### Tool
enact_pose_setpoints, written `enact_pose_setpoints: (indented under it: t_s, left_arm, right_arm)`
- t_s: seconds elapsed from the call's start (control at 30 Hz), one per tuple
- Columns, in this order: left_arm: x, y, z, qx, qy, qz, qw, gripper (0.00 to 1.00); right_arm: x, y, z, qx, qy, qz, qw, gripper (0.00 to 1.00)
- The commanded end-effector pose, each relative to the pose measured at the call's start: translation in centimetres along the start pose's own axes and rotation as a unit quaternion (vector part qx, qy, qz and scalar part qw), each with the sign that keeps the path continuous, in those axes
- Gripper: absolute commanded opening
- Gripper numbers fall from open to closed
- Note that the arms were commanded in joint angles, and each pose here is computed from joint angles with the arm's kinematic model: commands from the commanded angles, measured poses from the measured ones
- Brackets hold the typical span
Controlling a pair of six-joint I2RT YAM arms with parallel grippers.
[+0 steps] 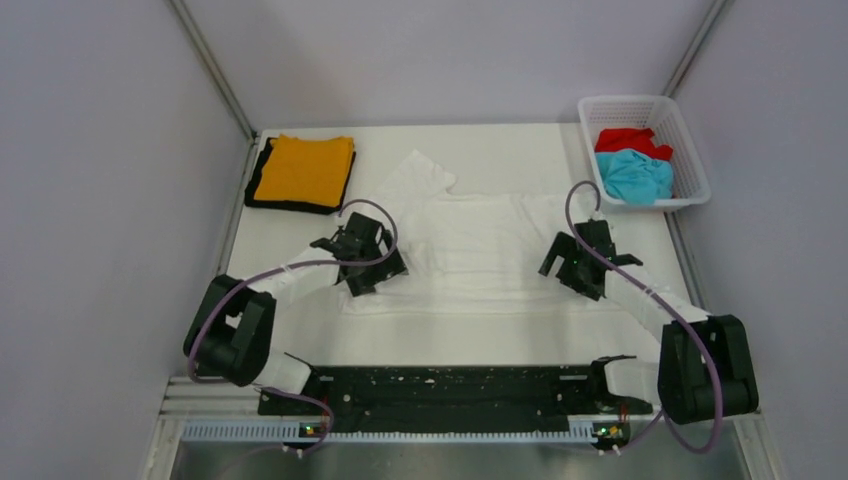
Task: Fold and stack the t-shirts
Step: Fold the flattened tshirt in 1/3 of the way, then grab the side of the flattened tshirt furthest away from the robot with both arms
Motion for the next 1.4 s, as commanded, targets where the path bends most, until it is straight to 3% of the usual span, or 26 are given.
enact_pose_setpoints:
  t_s: [0.0,0.27,0.8,1.03,1.2,1.37]
  left_arm:
    - [5.0,-4.1,-0.6,0.015,0.133,-0.023,0.991,0.99]
    - [7.0,-7.3,-3.3,-0.023,0.173,-0.048,0.984,0.99]
    - [8.1,-7.6,-4.5,-0.04,0.191,-0.078,0.978,0.99]
    - [8.3,-7.0,-6.0,-0.07,0.193,-0.072,0.976,0.99]
    - [5.7,-5.4,-7.8,-0.092,0.155,-0.052,0.982,0.99]
    - [1.9,-2.3,-10.6,-0.158,0.118,-0.017,0.98,0.99]
  right_arm:
    - [-1.8,-4.5,-1.8,0.115,-0.041,0.011,0.992,0.99]
    - [-1.5,-5.6,-3.6,0.113,0.005,0.042,0.993,0.99]
    - [-1.5,-8.2,-5.2,0.111,0.025,0.084,0.99,0.99]
    - [-0.6,-6.1,-6.8,0.04,0.073,0.075,0.994,0.99]
    - [0.3,-3.0,-9.0,-0.029,0.096,0.044,0.994,0.99]
    - [0.8,1.0,-10.9,-0.11,0.06,0.027,0.992,0.99]
Point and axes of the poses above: each gripper's point midway between its finger pads, its own z axis out along the fingers, its own x axis along the line the jaws close on, y = z × x, the point moved 10 cm from there along -z, back along the fingers, and after that the axes turned 7 degrees about -z, right-handed, at the moved point
